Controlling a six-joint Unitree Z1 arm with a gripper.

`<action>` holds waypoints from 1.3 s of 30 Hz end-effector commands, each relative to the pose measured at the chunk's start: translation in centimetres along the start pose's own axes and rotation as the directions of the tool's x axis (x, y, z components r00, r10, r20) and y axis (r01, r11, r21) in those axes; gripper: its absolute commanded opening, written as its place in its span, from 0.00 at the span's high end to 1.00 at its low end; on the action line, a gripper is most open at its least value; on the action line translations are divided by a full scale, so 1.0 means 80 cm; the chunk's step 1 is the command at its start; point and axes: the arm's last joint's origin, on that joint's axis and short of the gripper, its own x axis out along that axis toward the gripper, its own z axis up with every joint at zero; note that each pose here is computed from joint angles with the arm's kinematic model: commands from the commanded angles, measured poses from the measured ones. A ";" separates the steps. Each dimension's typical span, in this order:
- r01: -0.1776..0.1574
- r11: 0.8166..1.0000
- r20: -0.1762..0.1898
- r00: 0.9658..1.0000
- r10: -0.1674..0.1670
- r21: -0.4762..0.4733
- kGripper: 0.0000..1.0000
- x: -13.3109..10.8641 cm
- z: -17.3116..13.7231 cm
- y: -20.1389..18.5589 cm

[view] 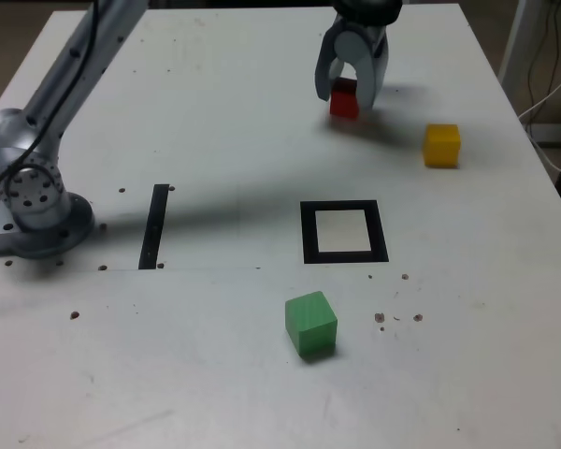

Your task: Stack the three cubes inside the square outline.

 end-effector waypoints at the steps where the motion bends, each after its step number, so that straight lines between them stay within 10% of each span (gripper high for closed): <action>1: -0.007 1.000 0.009 1.000 0.007 -0.014 0.72 -0.017 -0.005 -0.014; 23: -0.015 0.987 0.066 0.998 0.026 -0.163 0.72 -0.093 -0.003 -0.206; 39: 0.069 0.973 0.064 0.996 -0.056 -0.222 0.72 -0.069 0.027 -0.263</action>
